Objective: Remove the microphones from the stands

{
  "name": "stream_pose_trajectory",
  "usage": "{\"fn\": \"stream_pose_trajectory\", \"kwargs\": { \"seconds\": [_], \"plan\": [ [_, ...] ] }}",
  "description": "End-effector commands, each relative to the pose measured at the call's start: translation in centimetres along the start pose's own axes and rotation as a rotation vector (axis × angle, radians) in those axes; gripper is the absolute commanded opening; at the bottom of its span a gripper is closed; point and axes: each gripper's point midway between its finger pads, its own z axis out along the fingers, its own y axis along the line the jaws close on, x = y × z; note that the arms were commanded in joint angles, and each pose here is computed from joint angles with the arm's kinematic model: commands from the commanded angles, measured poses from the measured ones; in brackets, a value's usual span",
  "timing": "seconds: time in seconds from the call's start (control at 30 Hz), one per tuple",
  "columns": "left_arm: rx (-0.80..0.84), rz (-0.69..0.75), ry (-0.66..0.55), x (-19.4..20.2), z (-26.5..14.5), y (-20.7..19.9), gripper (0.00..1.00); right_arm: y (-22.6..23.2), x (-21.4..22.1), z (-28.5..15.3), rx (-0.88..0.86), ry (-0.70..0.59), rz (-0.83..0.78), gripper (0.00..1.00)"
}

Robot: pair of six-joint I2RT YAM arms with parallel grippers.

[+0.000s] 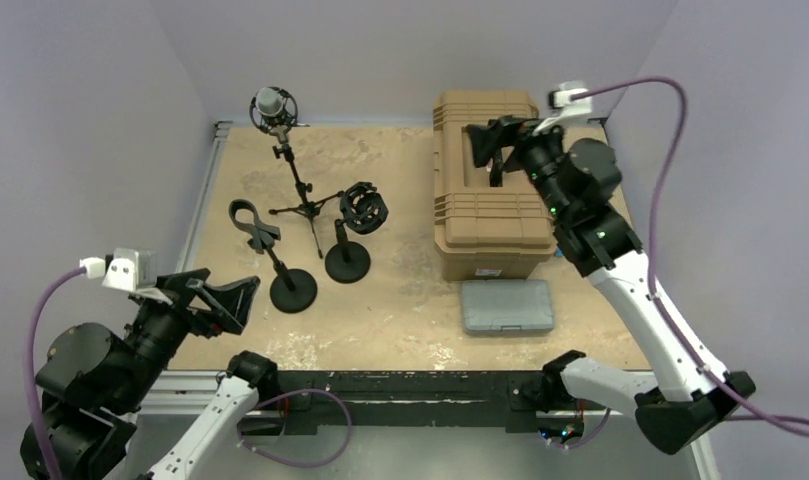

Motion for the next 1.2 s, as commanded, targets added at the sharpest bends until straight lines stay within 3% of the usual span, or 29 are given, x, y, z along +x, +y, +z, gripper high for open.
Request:
{"fn": "stream_pose_trajectory", "kwargs": {
  "seconds": [0.0, 0.23, 0.4, 0.57, 0.83, 1.17],
  "plan": [
    [-0.104, -0.026, 0.081, -0.1, 1.8, 1.0, 1.00, 11.2, 3.8, -1.5, -0.361, 0.077, 0.108, 0.99],
    [-0.116, -0.120, 0.070, -0.2, 3.3, 0.7, 0.97, 24.9, 9.7, -6.1, -0.600, 0.178, 0.150, 0.99],
    [-0.245, -0.201, 0.068, 0.7, 3.3, 2.8, 0.95, 30.7, 14.2, -7.7, -0.590, 0.236, 0.102, 0.99],
    [-0.284, -0.213, 0.015, 0.6, 2.8, 3.8, 0.94, 34.2, 13.6, -7.7, -0.603, 0.222, 0.171, 0.98],
    [-0.282, -0.197, 0.035, 0.9, 1.9, 3.8, 0.87, 39.3, 10.7, -6.7, -0.732, 0.201, 0.298, 0.91],
    [-0.175, -0.241, -0.115, -0.1, -2.2, 3.1, 0.86, 41.1, 12.0, -2.2, -0.829, 0.283, 0.385, 0.62]
  ]
}}
